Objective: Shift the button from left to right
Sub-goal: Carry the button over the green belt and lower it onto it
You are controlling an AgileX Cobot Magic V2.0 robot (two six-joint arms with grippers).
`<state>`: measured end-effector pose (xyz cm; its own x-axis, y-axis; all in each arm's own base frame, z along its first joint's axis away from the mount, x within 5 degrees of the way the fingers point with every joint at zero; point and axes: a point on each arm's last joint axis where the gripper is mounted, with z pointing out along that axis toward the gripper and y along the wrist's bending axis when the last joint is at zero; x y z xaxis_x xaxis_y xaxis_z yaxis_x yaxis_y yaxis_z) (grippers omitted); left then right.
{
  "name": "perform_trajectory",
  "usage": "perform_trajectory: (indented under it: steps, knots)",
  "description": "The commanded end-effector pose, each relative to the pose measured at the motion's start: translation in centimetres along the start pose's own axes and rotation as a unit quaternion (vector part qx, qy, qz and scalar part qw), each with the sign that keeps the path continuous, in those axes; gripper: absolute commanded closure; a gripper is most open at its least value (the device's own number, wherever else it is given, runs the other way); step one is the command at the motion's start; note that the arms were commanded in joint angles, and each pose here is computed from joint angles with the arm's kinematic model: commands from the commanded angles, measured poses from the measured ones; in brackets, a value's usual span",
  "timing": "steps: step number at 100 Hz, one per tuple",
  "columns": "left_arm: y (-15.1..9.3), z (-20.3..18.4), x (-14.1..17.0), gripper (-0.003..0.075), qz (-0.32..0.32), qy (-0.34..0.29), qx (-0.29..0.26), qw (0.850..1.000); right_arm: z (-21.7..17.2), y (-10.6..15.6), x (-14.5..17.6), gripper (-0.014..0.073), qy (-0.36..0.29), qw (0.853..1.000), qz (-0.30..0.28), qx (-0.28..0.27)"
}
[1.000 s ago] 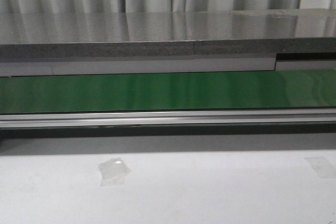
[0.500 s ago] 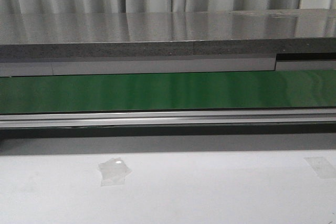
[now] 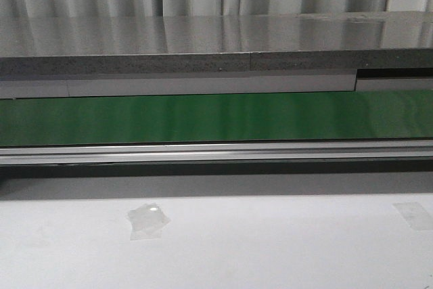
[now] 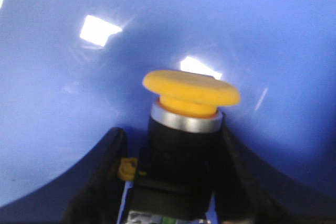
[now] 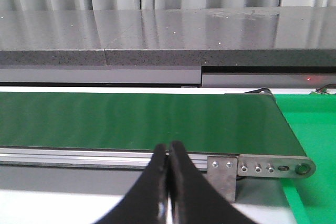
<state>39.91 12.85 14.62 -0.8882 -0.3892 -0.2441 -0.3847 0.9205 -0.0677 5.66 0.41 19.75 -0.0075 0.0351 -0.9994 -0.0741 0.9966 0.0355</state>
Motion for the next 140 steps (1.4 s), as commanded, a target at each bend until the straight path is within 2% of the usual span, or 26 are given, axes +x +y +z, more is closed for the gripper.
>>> perform_trajectory:
  steps: [1, 29, 45, 59, 82, 119, 140]
  knots:
    - [-0.7, -4.0, -1.3, 0.0635, 0.000, -0.057, 0.014, 0.998, -0.3, 0.1, -1.4, 0.0663, -0.061, 0.998, -0.007, -0.003]
    - [-1.0, -9.6, -1.8, 0.0636, 0.034, -0.128, 0.016, 0.991, -0.3, 0.1, -1.4, 0.0663, -0.061, 0.998, -0.007, -0.003]
    - [-1.1, -11.7, -1.0, 0.0636, 0.082, -0.117, 0.014, 0.990, -0.3, 0.1, -1.4, 0.0663, -0.061, 0.998, -0.007, -0.003]
    - [-1.2, -11.8, -0.2, 0.0636, 0.116, -0.078, 0.021, 0.990, -0.3, 0.1, -1.4, 0.0663, -0.061, 0.998, -0.007, -0.003]
    - [-2.8, -11.9, 0.3, 0.0636, 0.149, -0.064, 0.095, 0.982, -0.3, 0.1, -1.4, 0.0663, -0.061, 0.998, -0.007, -0.003]
    - [-7.2, -11.7, 1.1, 0.0635, 0.203, -0.065, 0.110, 0.971, -0.3, 0.1, -1.4, 0.0663, -0.061, 0.998, -0.007, -0.003]
    - [-7.2, -11.3, 1.2, 0.0635, 0.191, -0.054, 0.077, 0.977, -0.3, 0.1, -1.4, 0.0663, -0.061, 0.998, -0.007, -0.003]
